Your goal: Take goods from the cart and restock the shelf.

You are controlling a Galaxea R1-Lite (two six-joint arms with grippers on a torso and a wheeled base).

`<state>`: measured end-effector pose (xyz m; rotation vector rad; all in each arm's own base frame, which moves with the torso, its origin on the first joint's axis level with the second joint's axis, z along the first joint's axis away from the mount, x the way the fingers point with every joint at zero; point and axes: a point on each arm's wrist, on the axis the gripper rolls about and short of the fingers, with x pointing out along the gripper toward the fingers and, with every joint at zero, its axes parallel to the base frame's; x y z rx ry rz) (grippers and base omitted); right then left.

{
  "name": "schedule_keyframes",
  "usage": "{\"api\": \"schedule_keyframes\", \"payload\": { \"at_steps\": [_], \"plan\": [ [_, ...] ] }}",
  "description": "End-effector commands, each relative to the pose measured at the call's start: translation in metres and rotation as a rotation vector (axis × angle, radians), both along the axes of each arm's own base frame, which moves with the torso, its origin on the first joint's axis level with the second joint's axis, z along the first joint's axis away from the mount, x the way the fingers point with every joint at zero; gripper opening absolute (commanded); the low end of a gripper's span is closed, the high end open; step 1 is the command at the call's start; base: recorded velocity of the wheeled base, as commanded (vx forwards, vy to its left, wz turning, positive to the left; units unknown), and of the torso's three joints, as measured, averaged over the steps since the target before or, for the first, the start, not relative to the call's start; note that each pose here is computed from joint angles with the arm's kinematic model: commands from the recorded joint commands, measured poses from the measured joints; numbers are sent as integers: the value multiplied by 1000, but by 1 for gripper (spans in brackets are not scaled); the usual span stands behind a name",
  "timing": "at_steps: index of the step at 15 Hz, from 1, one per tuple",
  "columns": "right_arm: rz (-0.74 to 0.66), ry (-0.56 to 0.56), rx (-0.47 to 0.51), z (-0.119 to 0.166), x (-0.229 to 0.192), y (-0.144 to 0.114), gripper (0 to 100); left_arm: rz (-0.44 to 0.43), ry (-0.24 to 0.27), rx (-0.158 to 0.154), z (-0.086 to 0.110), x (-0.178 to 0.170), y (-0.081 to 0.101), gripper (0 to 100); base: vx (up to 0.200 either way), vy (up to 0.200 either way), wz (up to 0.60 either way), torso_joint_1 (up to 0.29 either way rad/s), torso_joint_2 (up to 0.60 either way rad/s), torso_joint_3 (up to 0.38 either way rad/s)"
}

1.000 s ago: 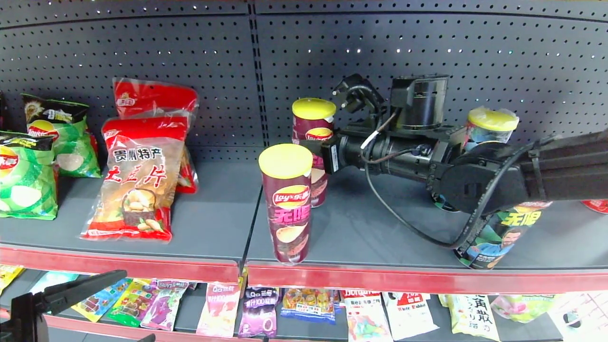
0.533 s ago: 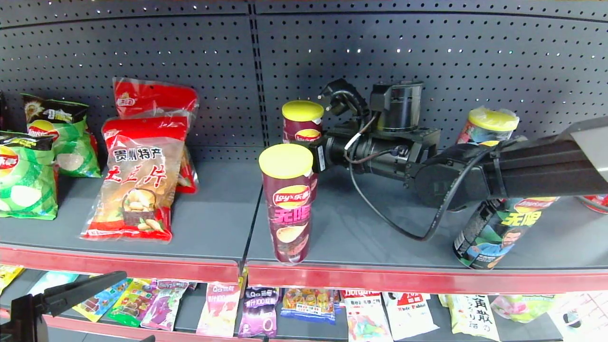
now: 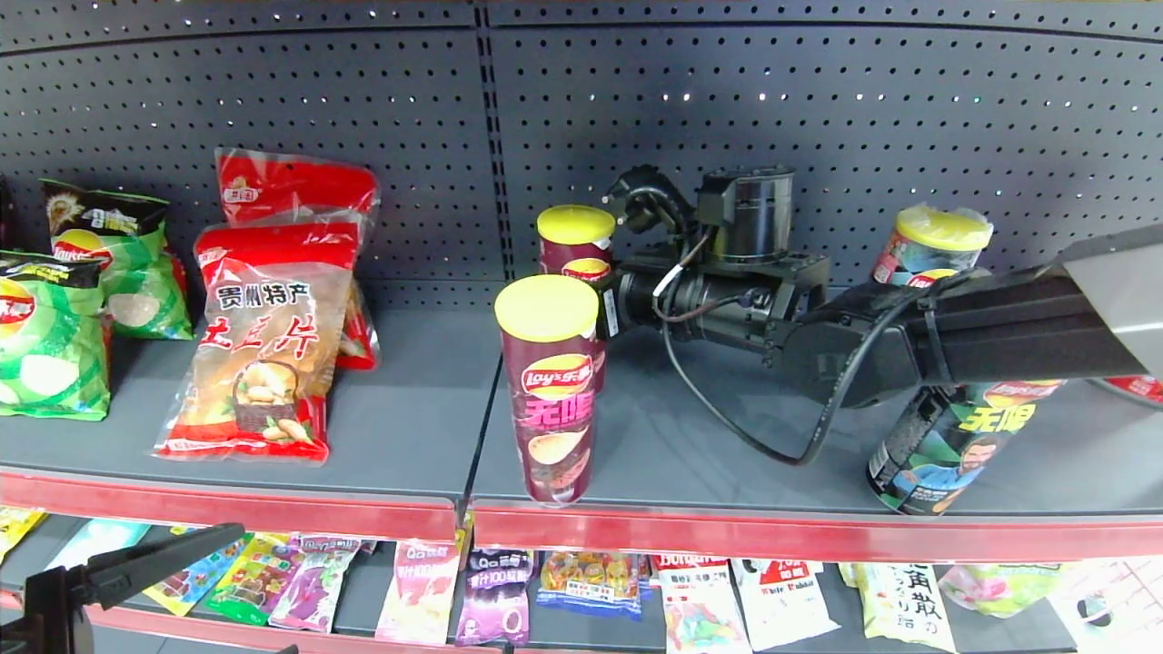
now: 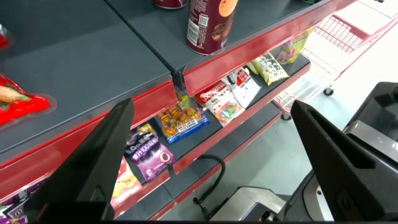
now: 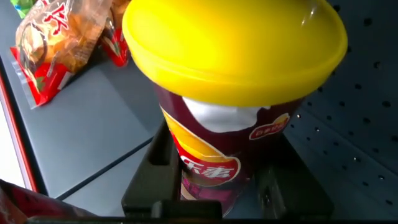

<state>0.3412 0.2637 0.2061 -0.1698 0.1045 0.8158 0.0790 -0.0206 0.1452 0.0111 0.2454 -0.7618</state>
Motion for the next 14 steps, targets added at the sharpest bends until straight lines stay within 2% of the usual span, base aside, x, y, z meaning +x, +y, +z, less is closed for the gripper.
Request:
{"api": "schedule_keyframes", "payload": {
  "at_steps": [1, 3, 4, 10, 14],
  "plan": [
    [1, 2, -2, 0, -1, -1, 0, -1, 3, 0, 0, 0, 0, 100, 0, 0, 0, 0, 0, 0],
    [1, 7, -4, -2, -2, -1, 0, -1, 3, 0, 0, 0, 0, 100, 0, 0, 0, 0, 0, 0],
    [-1, 8, -5, -2, -2, -1, 100, -1, 3, 0, 0, 0, 0, 100, 0, 0, 0, 0, 0, 0],
    [-20, 5, -7, 0, -4, -3, 100, -1, 1, 0, 0, 0, 0, 100, 0, 0, 0, 0, 0, 0],
    [-61, 11, -20, 10, -27, -20, 100, -2, 8, 0, 1, 3, 0, 100, 0, 0, 0, 0, 0, 0]
  ]
}}
